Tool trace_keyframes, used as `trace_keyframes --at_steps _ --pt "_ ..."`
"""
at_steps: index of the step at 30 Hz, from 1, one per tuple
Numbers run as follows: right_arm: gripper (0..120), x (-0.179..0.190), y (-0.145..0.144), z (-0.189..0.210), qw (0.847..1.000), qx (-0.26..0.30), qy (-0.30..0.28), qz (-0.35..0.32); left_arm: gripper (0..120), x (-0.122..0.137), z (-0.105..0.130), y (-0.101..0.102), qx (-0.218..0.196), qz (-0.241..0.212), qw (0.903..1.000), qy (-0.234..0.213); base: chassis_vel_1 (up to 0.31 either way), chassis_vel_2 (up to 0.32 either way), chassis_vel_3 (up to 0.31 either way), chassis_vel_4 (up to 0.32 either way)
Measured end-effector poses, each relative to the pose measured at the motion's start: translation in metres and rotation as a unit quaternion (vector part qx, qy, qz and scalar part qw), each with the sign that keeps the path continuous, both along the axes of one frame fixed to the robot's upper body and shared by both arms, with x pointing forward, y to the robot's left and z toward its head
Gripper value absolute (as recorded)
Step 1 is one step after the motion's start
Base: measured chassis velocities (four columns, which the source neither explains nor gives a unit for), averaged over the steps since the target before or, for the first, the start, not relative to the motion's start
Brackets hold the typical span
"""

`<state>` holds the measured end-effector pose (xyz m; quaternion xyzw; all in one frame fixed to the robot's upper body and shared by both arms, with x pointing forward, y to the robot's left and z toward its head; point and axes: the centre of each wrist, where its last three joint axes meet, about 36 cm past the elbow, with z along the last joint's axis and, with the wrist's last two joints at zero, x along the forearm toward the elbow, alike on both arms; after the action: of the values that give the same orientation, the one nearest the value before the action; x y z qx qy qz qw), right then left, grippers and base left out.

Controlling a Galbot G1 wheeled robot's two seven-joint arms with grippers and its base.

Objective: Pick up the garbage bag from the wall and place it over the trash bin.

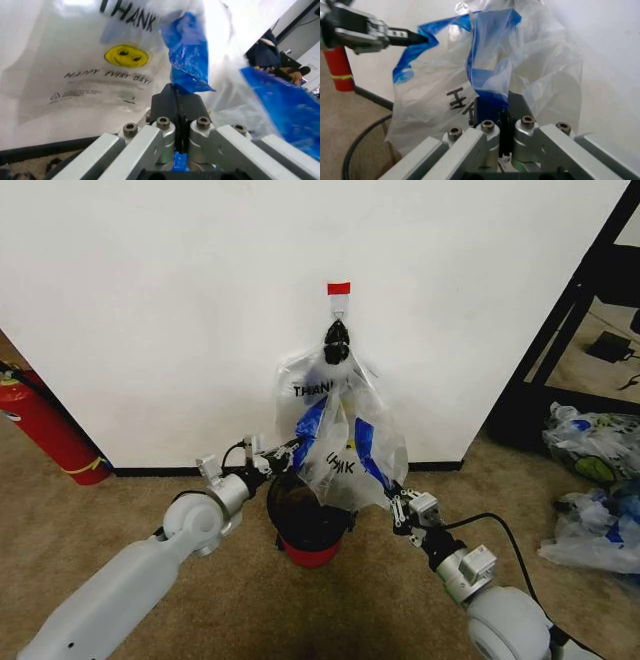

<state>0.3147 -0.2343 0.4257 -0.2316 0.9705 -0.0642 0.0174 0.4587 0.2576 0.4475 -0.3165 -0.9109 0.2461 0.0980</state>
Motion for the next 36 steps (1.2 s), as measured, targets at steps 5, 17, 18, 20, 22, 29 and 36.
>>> trace_keyframes --at_steps 5,17,18,20,22,29,36 --pt "0 -0.007 0.005 0.005 1.000 0.021 0.003 0.004 0 -0.029 0.027 0.007 -0.001 -0.004 0.9998 -0.020 0.000 0.000 0.000 0.000" --pt "0 -0.041 0.011 -0.021 0.999 0.001 0.007 0.033 0 -0.116 -0.014 0.004 0.045 -0.001 0.9982 0.039 0.000 0.000 0.000 0.000" --pt "0 -0.047 0.011 -0.025 0.999 -0.001 0.012 0.033 0 -0.124 -0.016 0.005 0.050 0.001 0.9979 0.041 0.000 0.000 0.000 0.000" --pt "0 -0.048 0.011 -0.026 0.999 -0.002 0.012 0.033 0 -0.127 -0.017 0.005 0.052 0.001 0.9978 0.040 0.000 0.000 0.000 0.000" --pt "0 -0.051 0.010 -0.027 0.999 -0.003 0.013 0.034 0 -0.129 -0.016 0.003 0.054 0.000 0.9979 0.037 0.000 0.000 0.000 0.000" --pt "0 -0.045 0.008 -0.021 0.999 -0.003 0.002 0.033 1 -0.105 0.004 0.004 0.048 0.006 0.9987 0.015 0.000 0.000 0.000 0.000" --pt "0 -0.043 0.005 -0.019 0.999 -0.008 0.002 0.034 25 -0.058 0.020 0.032 0.068 -0.010 0.9971 -0.034 0.000 0.000 0.000 0.000"
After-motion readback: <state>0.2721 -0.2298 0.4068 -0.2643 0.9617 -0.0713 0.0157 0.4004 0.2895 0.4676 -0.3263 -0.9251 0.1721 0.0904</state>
